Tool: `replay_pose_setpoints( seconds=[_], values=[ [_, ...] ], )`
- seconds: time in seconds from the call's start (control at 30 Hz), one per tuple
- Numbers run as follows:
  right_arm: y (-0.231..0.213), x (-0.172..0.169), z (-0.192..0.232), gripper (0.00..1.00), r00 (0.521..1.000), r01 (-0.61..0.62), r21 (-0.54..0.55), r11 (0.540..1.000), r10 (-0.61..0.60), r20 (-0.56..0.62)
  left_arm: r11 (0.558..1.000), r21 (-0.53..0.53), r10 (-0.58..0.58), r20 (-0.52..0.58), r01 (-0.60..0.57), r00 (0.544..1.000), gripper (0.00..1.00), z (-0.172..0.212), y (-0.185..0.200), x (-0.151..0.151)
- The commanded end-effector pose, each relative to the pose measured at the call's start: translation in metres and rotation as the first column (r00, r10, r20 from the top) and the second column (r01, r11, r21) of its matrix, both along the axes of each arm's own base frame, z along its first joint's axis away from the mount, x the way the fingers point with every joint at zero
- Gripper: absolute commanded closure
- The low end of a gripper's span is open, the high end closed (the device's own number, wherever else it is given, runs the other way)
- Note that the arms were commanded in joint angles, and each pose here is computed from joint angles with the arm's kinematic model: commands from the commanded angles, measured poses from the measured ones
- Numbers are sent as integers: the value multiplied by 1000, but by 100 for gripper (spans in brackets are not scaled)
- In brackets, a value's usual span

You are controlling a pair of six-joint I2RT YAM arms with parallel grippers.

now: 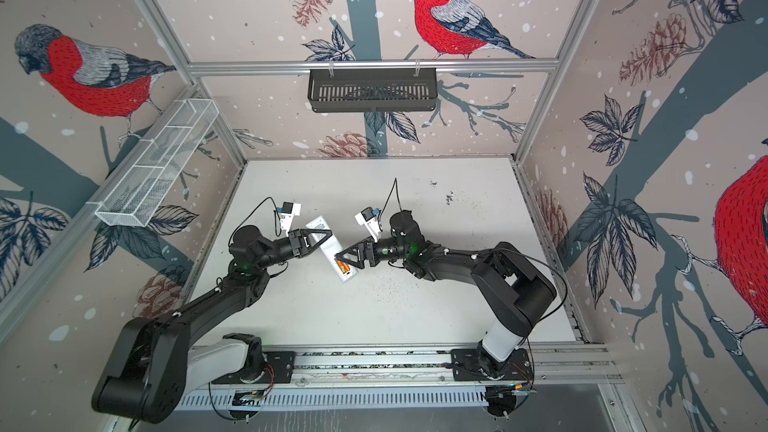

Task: Load the batteries into the remote control

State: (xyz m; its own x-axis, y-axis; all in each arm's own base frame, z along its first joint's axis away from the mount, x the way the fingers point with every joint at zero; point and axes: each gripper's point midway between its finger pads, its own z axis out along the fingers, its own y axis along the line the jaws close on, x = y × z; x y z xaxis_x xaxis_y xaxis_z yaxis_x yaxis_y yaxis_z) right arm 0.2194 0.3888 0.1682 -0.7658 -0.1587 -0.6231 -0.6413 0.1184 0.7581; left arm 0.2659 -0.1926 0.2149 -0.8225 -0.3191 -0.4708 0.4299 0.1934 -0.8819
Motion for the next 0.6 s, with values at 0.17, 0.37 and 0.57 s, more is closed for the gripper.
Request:
replay_pose_setpoints(
  seconds=[0.17, 0.37, 0.57],
  values=[
    [0, -3, -5, 14, 1000, -6, 13, 1000, 6, 2, 1000, -6, -15, 56, 15, 998, 100, 10, -1, -2],
    [-3, -3, -28, 15, 1000, 15, -62, 998, -15, -4, 1000, -10, -16, 60, 17, 998, 100, 13, 0, -2],
    [-8, -4, -51, 15, 999, 37, -151, 988, -36, 8, 1000, -15, -15, 61, 16, 998, 100, 14, 1, -1]
  ],
)
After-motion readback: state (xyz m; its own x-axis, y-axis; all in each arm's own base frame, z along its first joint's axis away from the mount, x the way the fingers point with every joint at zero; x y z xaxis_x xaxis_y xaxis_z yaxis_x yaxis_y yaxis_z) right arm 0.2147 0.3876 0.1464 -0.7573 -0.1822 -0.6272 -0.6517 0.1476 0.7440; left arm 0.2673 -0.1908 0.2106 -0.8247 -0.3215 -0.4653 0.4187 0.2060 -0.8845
